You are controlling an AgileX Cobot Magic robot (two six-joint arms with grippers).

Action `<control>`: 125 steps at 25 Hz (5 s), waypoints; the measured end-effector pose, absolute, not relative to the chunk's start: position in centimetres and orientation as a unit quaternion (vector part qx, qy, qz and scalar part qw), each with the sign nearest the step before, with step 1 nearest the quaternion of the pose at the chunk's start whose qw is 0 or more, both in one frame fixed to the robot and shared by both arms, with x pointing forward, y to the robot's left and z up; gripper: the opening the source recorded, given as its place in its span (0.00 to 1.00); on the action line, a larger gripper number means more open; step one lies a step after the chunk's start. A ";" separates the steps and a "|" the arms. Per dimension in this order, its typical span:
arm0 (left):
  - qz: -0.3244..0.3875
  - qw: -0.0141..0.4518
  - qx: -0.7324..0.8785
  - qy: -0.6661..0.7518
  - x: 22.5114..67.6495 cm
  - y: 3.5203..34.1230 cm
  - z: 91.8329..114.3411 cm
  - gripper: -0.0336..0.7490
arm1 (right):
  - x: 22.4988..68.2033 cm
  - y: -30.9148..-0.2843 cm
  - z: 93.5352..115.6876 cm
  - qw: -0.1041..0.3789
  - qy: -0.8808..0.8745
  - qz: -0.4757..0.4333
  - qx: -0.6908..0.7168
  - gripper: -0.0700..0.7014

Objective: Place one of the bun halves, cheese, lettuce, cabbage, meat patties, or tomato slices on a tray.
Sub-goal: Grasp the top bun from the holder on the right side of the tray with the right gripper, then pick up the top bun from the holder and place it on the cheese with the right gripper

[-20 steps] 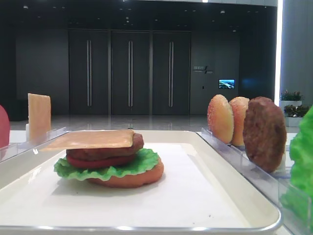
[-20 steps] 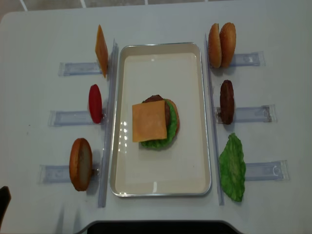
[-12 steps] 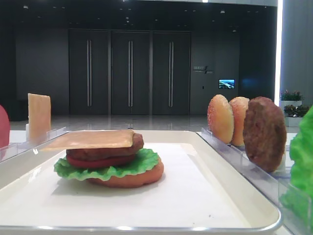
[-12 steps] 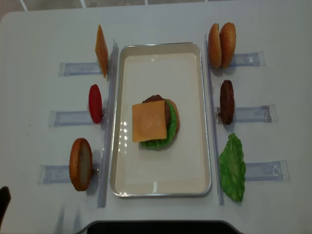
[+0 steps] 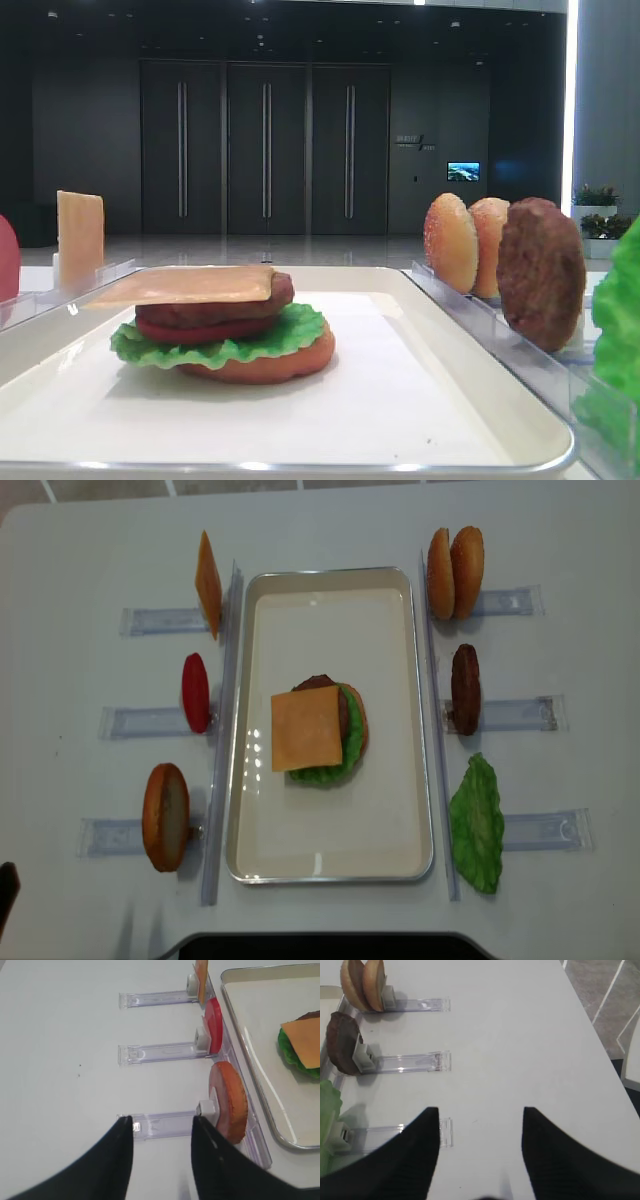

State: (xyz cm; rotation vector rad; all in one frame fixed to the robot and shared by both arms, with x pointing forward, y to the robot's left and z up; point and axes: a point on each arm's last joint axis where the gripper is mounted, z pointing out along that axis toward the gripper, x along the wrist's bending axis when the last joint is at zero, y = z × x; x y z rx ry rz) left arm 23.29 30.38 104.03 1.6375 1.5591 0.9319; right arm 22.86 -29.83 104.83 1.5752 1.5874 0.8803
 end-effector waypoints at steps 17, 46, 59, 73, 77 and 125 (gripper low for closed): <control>0.358 0.341 0.629 0.599 23.3 30.4 104.0 0.26 | 22.9 -29.8 104.8 0.361 0.616 0.342 0.612 0.54; 0.358 0.341 0.630 0.599 23.3 30.4 104.0 0.04 | 61.1 -30.4 104.6 0.105 0.710 0.124 0.685 0.50; 0.358 0.341 0.630 0.599 23.3 30.4 104.0 0.04 | 63.6 -25.6 105.9 0.064 0.721 0.150 0.673 0.50; 0.358 0.341 0.630 0.599 23.3 30.4 104.0 0.04 | 61.3 -12.4 106.3 0.084 0.769 0.215 0.596 0.57; 0.358 0.341 0.630 0.599 23.3 30.4 104.0 0.04 | 61.9 -12.6 105.4 0.102 0.773 0.202 0.592 0.59; 0.358 0.341 0.630 0.599 23.3 30.4 104.0 0.04 | 47.6 -5.5 104.3 -0.034 0.799 0.154 0.581 0.32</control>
